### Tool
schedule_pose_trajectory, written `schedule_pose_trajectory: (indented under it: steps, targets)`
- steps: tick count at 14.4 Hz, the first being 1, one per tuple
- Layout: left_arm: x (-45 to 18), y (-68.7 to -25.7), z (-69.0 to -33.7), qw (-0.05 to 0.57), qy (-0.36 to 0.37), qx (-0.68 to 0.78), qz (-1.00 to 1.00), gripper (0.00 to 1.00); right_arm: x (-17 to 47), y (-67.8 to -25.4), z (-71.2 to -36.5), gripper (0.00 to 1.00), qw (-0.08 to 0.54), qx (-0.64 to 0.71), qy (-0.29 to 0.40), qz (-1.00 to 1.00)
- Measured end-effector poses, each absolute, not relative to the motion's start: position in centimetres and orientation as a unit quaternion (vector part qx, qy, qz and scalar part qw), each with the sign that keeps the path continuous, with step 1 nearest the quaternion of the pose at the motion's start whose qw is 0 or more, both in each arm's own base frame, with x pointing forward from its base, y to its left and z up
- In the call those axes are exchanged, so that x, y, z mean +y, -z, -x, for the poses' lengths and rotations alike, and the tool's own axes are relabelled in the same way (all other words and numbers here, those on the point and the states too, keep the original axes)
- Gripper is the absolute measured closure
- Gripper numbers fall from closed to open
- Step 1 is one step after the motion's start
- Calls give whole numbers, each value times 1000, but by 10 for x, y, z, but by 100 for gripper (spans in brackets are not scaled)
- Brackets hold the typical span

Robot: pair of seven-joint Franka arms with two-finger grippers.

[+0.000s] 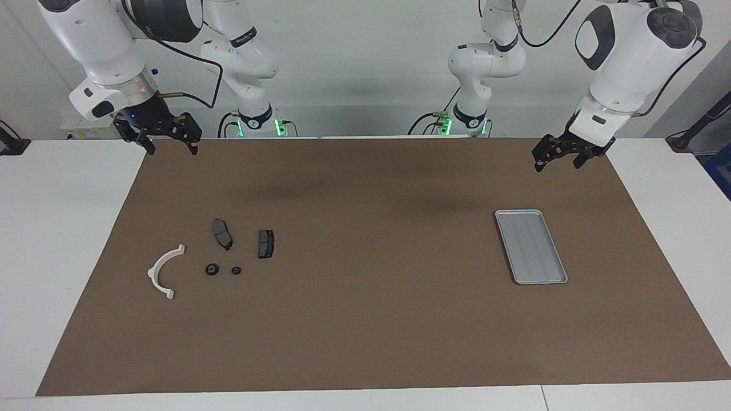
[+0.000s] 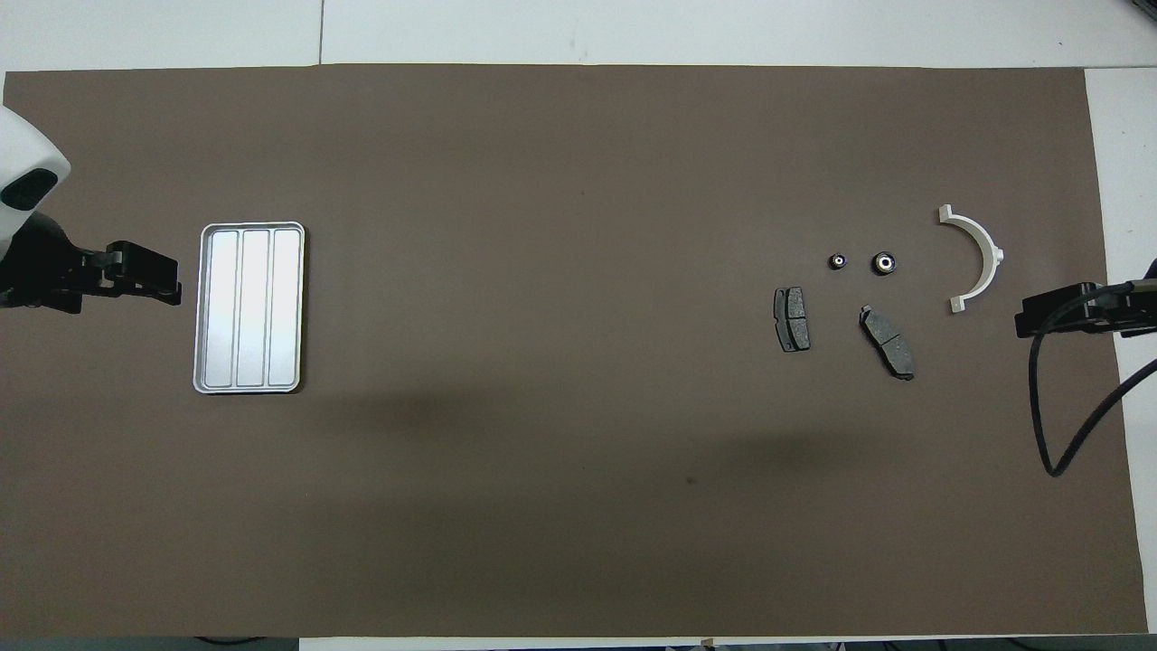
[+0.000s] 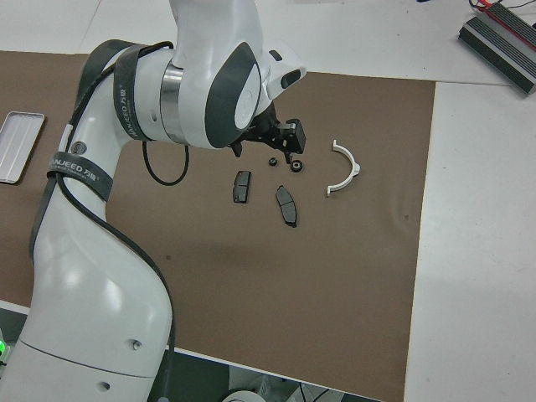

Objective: Pick bearing gear from pile to tray

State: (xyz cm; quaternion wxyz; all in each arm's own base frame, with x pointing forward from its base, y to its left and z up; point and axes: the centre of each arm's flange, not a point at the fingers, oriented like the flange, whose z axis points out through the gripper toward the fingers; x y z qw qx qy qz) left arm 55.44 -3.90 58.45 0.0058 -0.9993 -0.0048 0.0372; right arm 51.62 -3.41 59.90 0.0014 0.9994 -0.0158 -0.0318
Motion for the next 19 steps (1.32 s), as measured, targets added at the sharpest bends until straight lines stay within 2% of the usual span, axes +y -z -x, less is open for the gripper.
schedule_pose_trajectory:
  steps: [6,9,12,14,19]
  targets:
    - [-39,-584,-554,6,-37,-5,999,0,-37,-595,-515,0,0,0,36,-999]
    - [-39,-584,-554,6,-37,-5,999,0,-56,-583,-523,0,2,8,9,-1000]
    - [-39,-584,-554,6,-37,-5,999,0,-69,-539,-545,3,1,7,0,-1000]
    - [-39,-584,-554,6,-37,-5,999,0,-73,-499,-566,0,-3,8,0,-1000]
    - [-39,-584,-554,6,-37,-5,999,0,-81,-416,-605,0,4,18,-8,-1000]
